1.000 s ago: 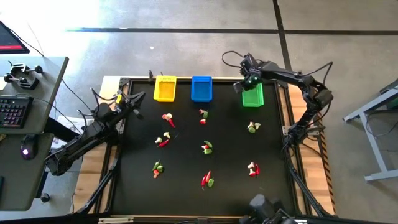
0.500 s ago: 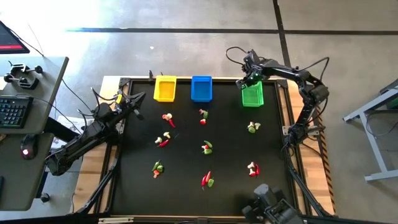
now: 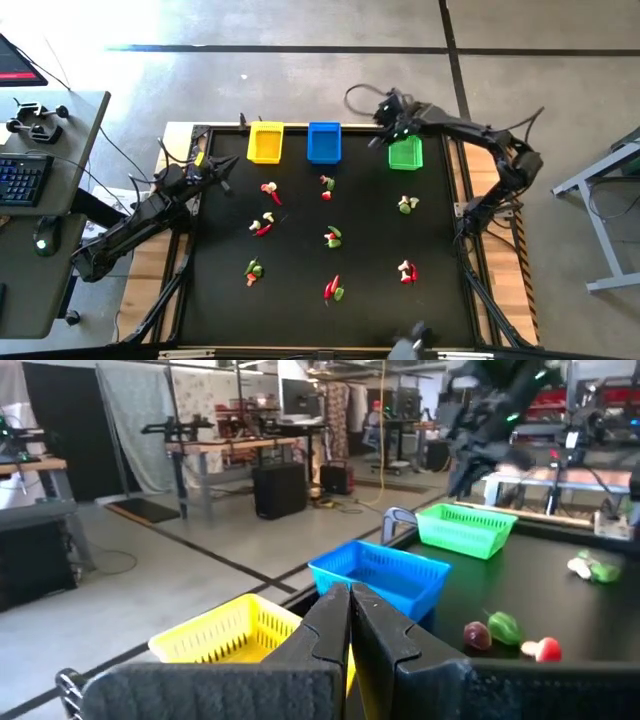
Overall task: Sort produce into baskets
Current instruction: Put the green chili pepper into the blue bin
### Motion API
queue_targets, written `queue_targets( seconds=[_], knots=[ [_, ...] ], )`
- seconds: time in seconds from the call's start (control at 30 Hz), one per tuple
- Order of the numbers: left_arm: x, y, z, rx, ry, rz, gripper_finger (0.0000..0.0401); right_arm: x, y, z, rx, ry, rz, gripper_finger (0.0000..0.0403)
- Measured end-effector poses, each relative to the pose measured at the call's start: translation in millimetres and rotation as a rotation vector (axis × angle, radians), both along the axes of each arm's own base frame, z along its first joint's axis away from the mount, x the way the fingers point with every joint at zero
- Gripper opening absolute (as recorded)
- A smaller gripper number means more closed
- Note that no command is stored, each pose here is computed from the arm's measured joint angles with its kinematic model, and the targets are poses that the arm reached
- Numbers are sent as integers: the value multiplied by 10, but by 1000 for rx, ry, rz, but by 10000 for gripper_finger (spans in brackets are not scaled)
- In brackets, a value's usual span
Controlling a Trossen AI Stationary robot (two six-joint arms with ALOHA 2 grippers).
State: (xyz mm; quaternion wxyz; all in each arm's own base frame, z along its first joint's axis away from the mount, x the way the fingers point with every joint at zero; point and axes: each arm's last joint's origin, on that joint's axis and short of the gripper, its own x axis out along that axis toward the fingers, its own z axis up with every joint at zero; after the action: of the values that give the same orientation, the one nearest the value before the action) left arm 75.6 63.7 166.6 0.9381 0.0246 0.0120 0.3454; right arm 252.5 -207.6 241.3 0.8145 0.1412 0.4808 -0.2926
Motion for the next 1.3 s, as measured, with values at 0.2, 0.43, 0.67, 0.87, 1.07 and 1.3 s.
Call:
queue_targets(
  seconds=[0.2,0.43,0.67,0.87,1.07,1.3],
  knots=[
    [4,3,-7,-10,3,-1,0,453,537,-51,65,-90,115,7],
    [4,2,0,-27,-21,-4,0,803,1006,-198,97,-157,-4,54],
    [3,3,8,-20,-27,1,0,1044,1189,-448,233,-264,-232,134],
    [4,4,5,-21,-23,3,0,1182,1202,-728,240,-271,-311,218],
    [4,5,5,-24,-25,4,0,1226,1174,-907,208,-259,-382,248],
    [4,5,3,-25,-24,4,0,1238,1143,-995,174,-243,-396,238]
  ],
)
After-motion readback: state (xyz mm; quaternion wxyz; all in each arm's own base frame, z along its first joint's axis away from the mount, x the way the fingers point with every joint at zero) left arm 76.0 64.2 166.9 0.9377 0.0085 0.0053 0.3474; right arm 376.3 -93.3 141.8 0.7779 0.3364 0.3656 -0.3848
